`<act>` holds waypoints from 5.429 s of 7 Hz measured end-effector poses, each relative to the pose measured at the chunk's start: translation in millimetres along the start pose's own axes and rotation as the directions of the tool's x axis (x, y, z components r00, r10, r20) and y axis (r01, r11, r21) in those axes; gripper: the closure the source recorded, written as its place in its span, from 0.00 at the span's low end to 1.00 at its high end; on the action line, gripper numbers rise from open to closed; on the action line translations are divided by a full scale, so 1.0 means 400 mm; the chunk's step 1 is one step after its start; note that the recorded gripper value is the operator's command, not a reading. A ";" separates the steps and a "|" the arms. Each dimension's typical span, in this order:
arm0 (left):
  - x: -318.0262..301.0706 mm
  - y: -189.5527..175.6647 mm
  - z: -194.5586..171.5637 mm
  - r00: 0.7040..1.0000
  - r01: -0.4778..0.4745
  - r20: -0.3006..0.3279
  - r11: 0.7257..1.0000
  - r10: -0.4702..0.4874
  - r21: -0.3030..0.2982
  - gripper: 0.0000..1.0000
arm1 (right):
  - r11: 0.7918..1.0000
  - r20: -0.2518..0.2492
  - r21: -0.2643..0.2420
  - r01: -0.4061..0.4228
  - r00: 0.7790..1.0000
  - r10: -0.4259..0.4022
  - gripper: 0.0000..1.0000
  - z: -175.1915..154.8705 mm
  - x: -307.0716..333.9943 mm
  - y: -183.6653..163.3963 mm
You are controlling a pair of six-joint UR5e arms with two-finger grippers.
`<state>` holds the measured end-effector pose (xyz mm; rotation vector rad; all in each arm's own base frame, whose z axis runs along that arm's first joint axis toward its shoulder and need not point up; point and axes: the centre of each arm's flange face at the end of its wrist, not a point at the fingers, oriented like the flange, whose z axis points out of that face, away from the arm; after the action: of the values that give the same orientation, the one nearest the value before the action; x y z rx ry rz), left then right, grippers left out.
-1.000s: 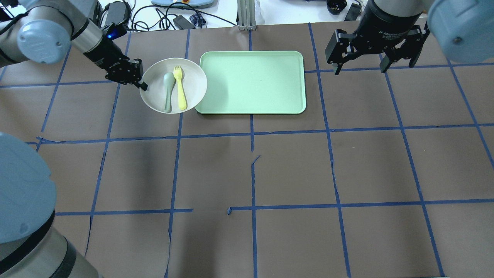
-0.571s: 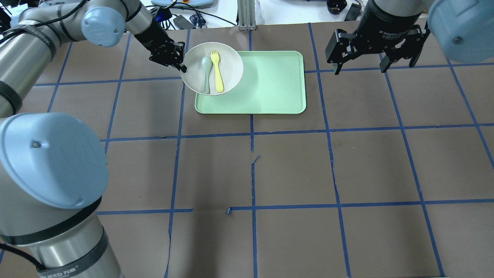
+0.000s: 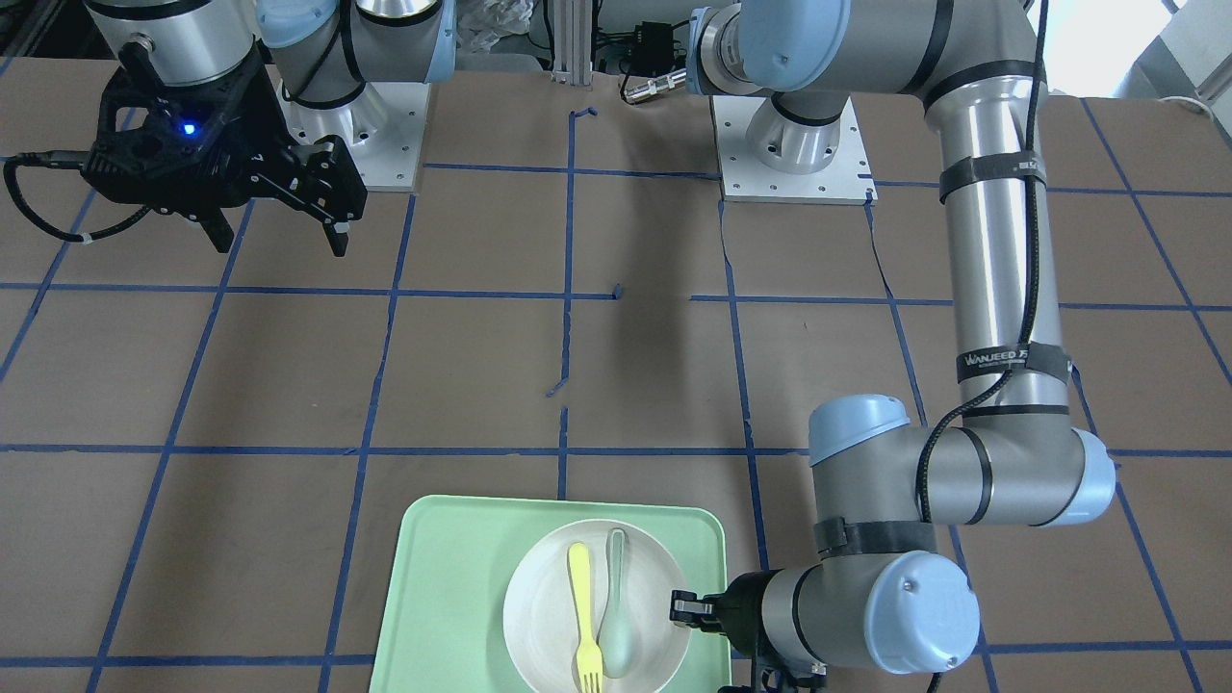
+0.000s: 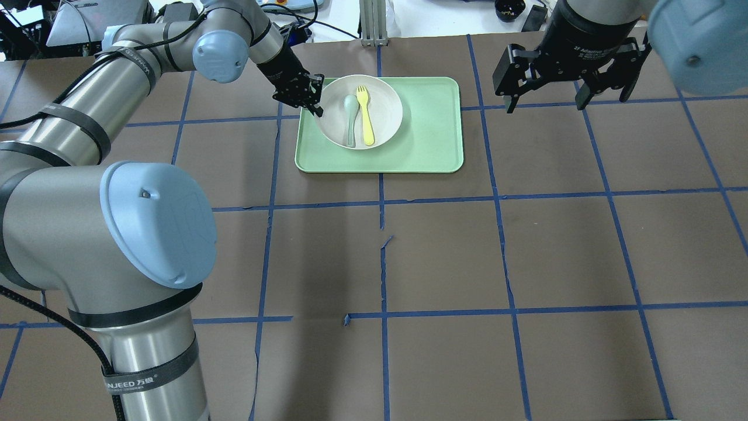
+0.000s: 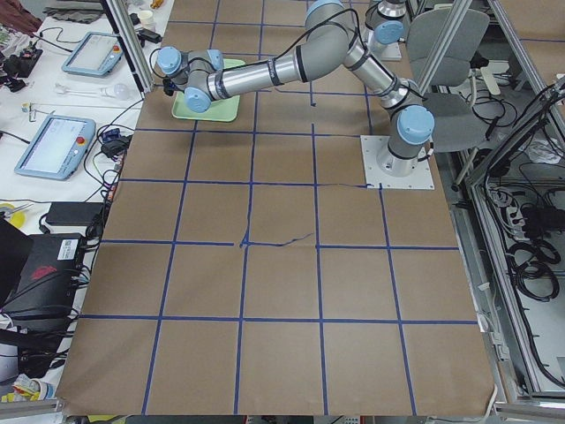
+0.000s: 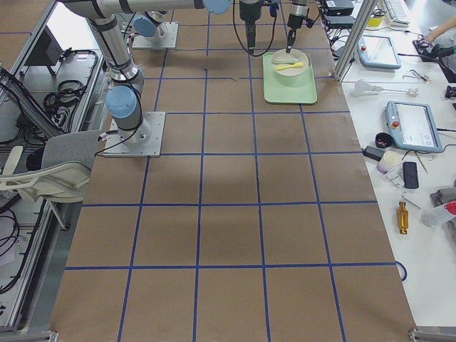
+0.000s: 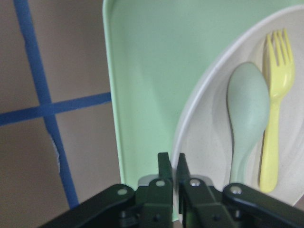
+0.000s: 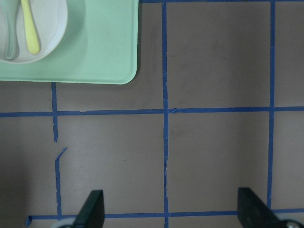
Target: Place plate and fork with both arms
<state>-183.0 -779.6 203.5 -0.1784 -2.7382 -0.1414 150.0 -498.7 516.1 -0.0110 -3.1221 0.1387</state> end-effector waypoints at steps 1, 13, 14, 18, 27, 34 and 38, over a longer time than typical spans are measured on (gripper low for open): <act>0.022 0.000 0.029 1.000 -0.003 0.000 1.000 0.003 -0.013 1.00 | 1.000 0.000 0.000 0.000 1.000 0.000 0.00 0.000 0.000 0.000; 0.042 0.351 -0.558 0.961 0.104 0.256 0.995 -0.100 -0.002 0.00 | 0.999 0.044 -0.037 0.034 0.998 -0.033 0.00 0.479 -0.209 -0.436; 0.090 0.432 -0.634 0.957 0.103 0.269 0.994 -0.108 0.030 0.00 | 0.998 0.048 -0.033 0.053 0.998 -0.052 0.00 0.539 -0.265 -0.455; 0.199 0.619 -0.602 0.914 0.136 0.371 0.985 -0.166 0.106 0.00 | 0.991 0.059 -0.039 0.128 0.990 -0.125 0.14 0.731 -0.450 -0.441; 0.176 0.705 -0.530 0.897 0.141 0.407 0.985 -0.171 0.101 0.00 | 0.986 0.042 -0.070 0.154 0.988 -0.151 0.52 0.835 -0.510 -0.396; 0.170 0.703 -0.519 0.899 0.144 0.402 0.984 -0.174 0.104 0.00 | 0.986 0.051 -0.067 0.153 0.987 -0.150 0.89 0.842 -0.511 -0.388; 0.169 0.700 -0.525 0.899 0.143 0.400 0.982 -0.181 0.123 0.00 | 0.998 0.041 -0.035 0.057 0.998 -0.056 0.94 0.738 -0.397 -0.405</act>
<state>-125.7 -522.0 443.2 0.0555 -3.1718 -0.0251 303.1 -687.5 234.0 0.0806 -3.1610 0.0822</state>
